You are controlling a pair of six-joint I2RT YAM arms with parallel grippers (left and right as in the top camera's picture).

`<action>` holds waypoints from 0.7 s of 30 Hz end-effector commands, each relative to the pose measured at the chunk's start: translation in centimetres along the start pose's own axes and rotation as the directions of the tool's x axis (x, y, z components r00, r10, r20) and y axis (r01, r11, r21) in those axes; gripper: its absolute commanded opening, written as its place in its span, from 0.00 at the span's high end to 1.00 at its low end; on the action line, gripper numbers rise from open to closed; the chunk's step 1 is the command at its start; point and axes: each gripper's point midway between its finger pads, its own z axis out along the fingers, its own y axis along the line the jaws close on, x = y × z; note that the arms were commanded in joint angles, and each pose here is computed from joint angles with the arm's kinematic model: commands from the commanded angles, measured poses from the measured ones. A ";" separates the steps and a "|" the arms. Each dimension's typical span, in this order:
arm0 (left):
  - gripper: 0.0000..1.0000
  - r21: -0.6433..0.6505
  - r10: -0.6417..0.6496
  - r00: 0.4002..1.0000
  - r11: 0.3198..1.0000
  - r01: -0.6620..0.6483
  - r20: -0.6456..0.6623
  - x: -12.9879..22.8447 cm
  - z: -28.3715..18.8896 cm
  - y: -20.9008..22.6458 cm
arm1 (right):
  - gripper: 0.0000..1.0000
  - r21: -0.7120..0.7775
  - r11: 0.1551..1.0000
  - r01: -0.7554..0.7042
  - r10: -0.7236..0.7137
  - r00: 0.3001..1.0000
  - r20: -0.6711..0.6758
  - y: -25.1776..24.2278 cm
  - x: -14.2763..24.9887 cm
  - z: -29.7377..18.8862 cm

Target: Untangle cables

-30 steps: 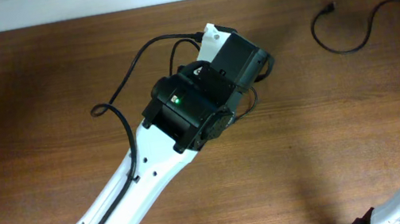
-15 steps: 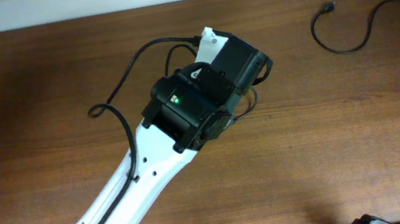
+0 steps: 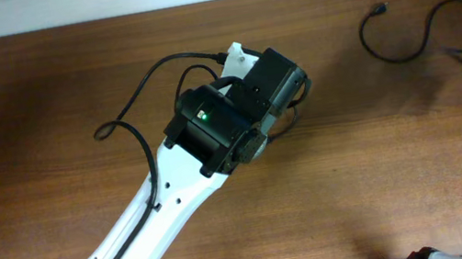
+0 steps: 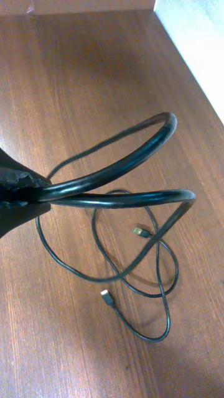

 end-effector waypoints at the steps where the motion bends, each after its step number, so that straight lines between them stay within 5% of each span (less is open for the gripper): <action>1: 1.00 -0.023 -0.035 0.999 0.999 0.036 0.041 -0.6 -0.8 1.1 | 0.96 0.137 0.951 -0.279 0.277 0.960 0.033 -6.2 -0.4 1.9; 6: 1.00 -0.018 -0.044 0.998 0.999 0.045 0.053 -0.9 -0.8 0.9 | 0.90 0.211 0.943 -0.256 0.247 0.967 0.069 -11.2 -0.9 4.4; 7: 1.00 -0.014 -0.049 0.997 0.999 0.050 0.061 -1.1 -0.8 0.9 | 0.69 0.207 0.944 -0.257 0.249 0.966 0.067 -11.1 -0.7 4.9; 8: 1.00 -0.011 -0.054 0.996 0.998 0.055 0.068 -1.3 -0.8 0.8 | 0.00 0.174 0.951 -0.256 0.248 0.967 0.065 -10.4 -0.8 5.5; 13: 1.00 -0.008 -0.055 0.996 0.998 0.056 0.067 -1.3 -0.8 0.7 | 0.02 0.069 0.975 -0.212 0.205 0.974 0.098 -8.7 -1.6 7.7; 21: 1.00 0.002 -0.079 0.995 0.997 0.079 0.068 -1.3 -0.8 0.6 | 0.01 0.081 0.965 -0.251 0.255 0.966 -0.035 -8.7 4.6 13.1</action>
